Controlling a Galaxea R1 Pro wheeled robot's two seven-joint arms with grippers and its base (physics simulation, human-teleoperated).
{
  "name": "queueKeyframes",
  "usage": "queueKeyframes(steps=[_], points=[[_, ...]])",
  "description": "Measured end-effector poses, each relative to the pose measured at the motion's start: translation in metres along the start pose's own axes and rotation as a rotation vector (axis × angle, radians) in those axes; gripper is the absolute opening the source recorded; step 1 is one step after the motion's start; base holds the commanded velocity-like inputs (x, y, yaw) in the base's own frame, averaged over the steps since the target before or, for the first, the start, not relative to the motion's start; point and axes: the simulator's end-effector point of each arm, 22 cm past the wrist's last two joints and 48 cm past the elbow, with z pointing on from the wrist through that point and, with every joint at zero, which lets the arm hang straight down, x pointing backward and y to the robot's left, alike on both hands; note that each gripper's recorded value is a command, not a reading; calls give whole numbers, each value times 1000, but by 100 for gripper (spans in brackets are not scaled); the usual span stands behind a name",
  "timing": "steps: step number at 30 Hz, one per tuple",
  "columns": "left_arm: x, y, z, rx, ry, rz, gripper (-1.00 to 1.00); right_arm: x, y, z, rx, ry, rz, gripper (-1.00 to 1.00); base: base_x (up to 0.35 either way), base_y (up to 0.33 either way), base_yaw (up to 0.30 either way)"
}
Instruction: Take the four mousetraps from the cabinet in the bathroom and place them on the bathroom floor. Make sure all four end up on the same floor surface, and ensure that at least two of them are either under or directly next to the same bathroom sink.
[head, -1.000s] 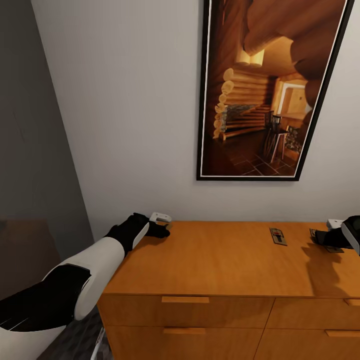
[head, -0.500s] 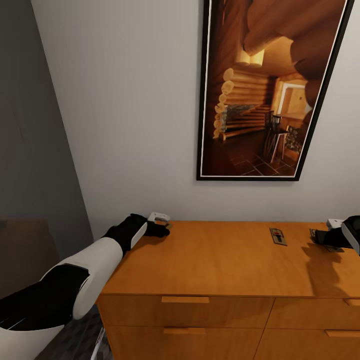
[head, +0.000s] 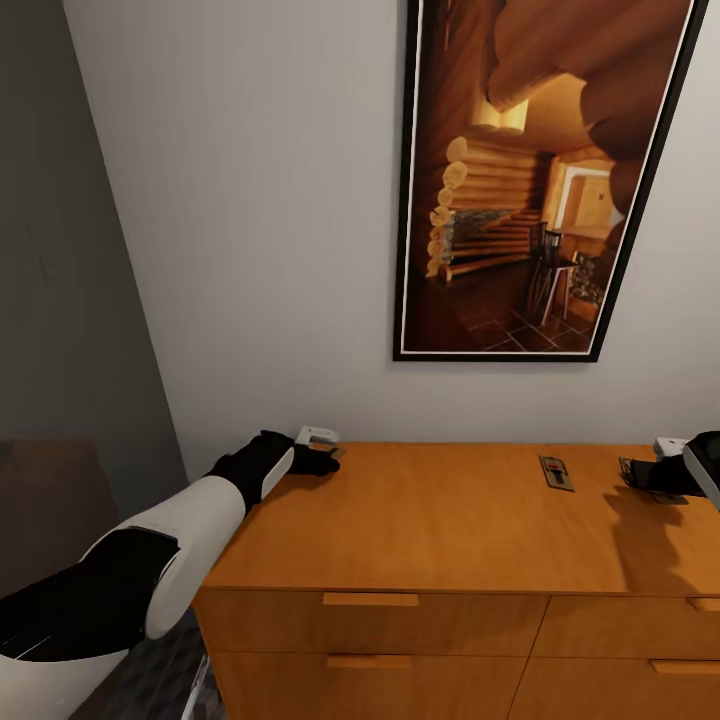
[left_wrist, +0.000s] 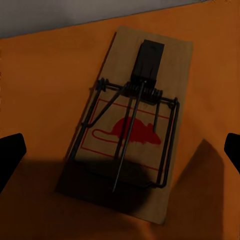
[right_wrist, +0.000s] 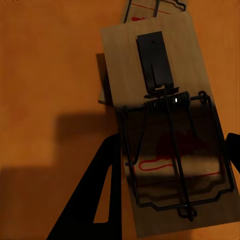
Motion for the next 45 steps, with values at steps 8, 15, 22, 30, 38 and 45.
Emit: queueKeyframes(steps=[8, 15, 22, 30, 38, 45], points=[[0, 0, 0, 0, -4, 0, 100, 0, 0, 0, 1, 0, 0, -100, 0, 0, 0], [-1, 0, 0, -1, -5, -5, 100, 0, -1, 0, 1, 0, 0, -100, 0, 0, 0], [-1, 0, 0, -1, -6, -7, 100, 0, -1, 0, 1, 0, 0, -100, 0, 0, 0], [-1, 0, 0, -2, -6, -8, 100, 0, -1, 0, 1, 0, 0, -100, 0, 0, 0], [-1, 1, 0, -3, -6, -5, 100, 0, 0, 0, 1, 0, 0, -100, 0, 0, 0], [-1, 1, 1, -4, -5, -3, 100, 0, -1, 0, 1, 0, 0, -100, 0, 0, 0]])
